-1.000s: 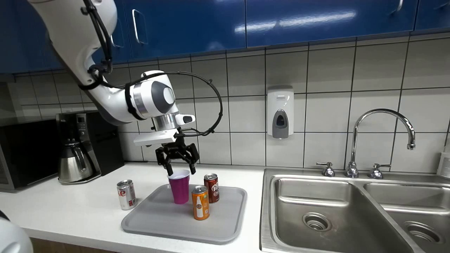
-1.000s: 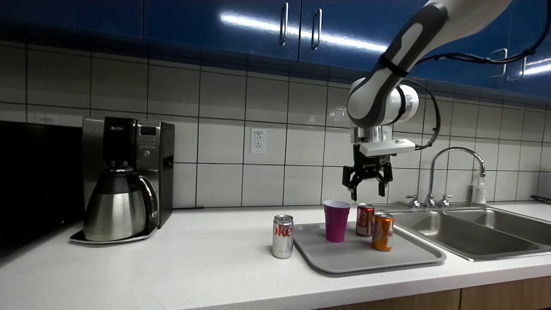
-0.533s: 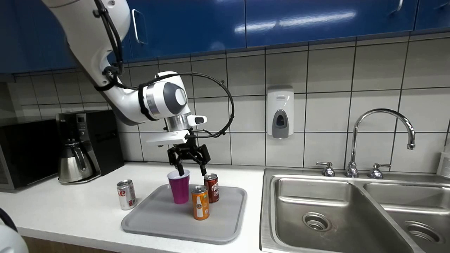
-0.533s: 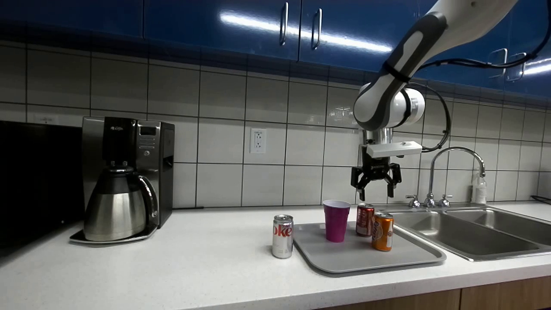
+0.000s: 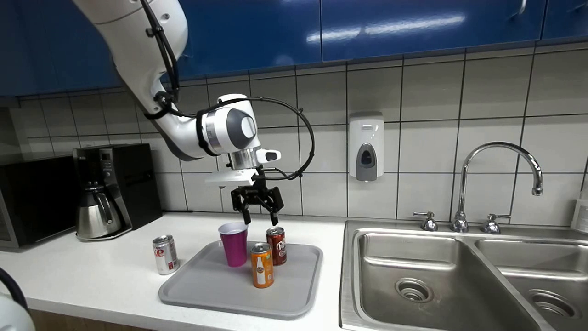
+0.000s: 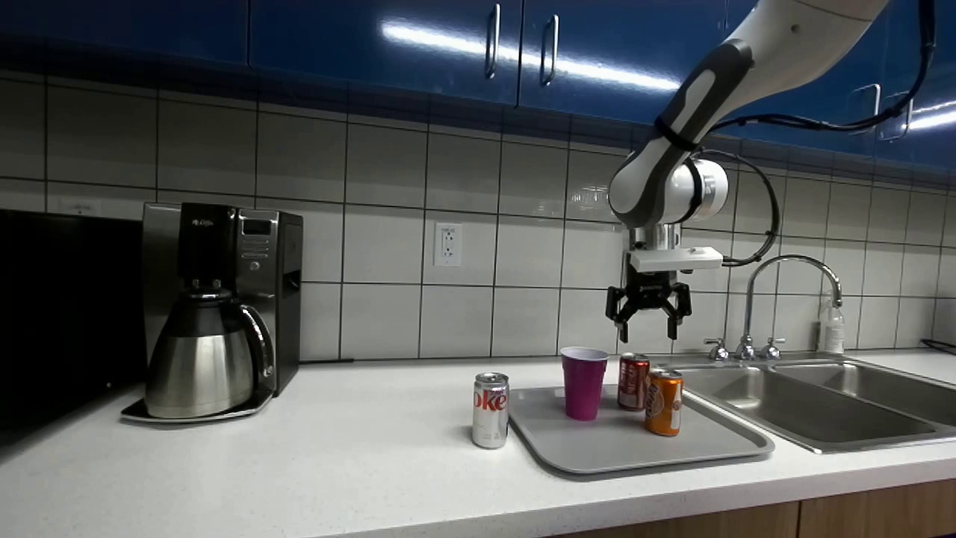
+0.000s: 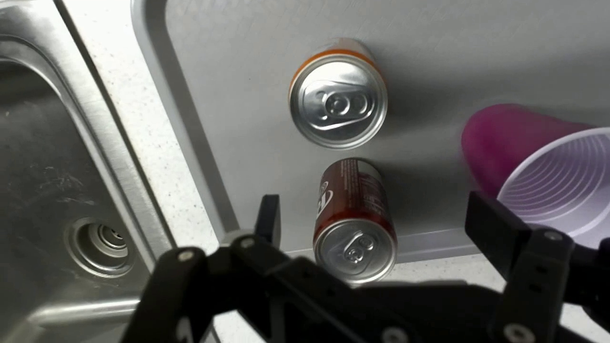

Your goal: Remove the cans from the tray and put them on the counter

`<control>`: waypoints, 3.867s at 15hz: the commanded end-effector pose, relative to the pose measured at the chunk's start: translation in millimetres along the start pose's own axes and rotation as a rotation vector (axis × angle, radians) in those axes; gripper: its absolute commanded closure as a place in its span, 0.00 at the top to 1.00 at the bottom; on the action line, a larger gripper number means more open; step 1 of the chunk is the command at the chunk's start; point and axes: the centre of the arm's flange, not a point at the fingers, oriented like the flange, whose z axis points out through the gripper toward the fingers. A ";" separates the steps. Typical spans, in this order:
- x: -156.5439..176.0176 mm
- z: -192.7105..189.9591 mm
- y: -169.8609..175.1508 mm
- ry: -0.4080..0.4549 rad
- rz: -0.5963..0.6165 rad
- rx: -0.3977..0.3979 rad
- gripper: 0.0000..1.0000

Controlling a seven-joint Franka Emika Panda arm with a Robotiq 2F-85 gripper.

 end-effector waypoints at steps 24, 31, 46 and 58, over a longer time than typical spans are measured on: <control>72.8 63.3 3.3 -0.052 -0.004 -0.023 1.00; 70.6 75.0 -4.8 -0.069 -0.020 -0.023 1.00; 68.3 77.0 -3.1 -0.069 -0.023 -0.023 0.39; 94.6 23.2 0.7 0.014 -0.052 -0.002 0.39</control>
